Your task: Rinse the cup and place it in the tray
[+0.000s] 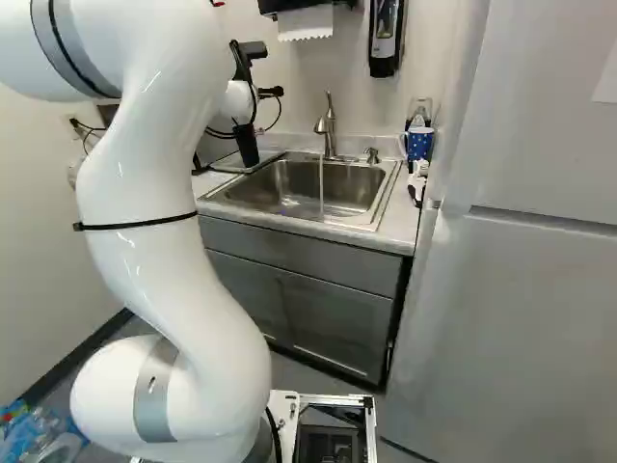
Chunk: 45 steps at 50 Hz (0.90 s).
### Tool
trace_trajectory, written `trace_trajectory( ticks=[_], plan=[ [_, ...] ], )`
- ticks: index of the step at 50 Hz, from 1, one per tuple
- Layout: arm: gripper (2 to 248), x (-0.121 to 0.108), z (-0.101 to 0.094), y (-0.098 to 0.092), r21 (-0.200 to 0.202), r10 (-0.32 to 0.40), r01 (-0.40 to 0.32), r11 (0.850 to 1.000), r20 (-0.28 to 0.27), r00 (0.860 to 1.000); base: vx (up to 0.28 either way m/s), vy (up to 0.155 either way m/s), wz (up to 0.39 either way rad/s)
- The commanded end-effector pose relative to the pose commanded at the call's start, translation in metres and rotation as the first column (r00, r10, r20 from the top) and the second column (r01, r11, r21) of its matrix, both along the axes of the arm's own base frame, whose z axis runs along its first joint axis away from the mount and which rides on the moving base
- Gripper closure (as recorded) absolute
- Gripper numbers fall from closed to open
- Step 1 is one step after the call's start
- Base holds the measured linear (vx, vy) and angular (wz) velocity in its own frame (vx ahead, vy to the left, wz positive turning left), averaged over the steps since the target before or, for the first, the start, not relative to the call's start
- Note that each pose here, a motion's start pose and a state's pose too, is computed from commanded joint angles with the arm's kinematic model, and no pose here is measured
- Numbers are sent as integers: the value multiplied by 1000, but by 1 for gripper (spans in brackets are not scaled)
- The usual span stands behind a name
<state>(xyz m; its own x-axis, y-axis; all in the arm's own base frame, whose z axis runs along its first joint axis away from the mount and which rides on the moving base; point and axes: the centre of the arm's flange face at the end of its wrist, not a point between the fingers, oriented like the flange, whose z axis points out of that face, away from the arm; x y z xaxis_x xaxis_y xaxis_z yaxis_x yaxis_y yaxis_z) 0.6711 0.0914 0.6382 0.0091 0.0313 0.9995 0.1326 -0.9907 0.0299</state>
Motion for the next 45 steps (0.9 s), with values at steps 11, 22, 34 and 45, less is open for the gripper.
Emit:
trace_trajectory(
  ticks=[11,22,34,45],
  plan=[
    [3,1,12,-16,3,-24,24,1000,21,999,0,0,0],
    [3,2,25,-32,6,-48,48,999,43,998,0,0,0],
    [3,7,38,-51,9,-76,75,997,68,995,0,0,0],
    [3,12,49,-69,12,-102,101,995,86,991,0,0,0]
  ],
)
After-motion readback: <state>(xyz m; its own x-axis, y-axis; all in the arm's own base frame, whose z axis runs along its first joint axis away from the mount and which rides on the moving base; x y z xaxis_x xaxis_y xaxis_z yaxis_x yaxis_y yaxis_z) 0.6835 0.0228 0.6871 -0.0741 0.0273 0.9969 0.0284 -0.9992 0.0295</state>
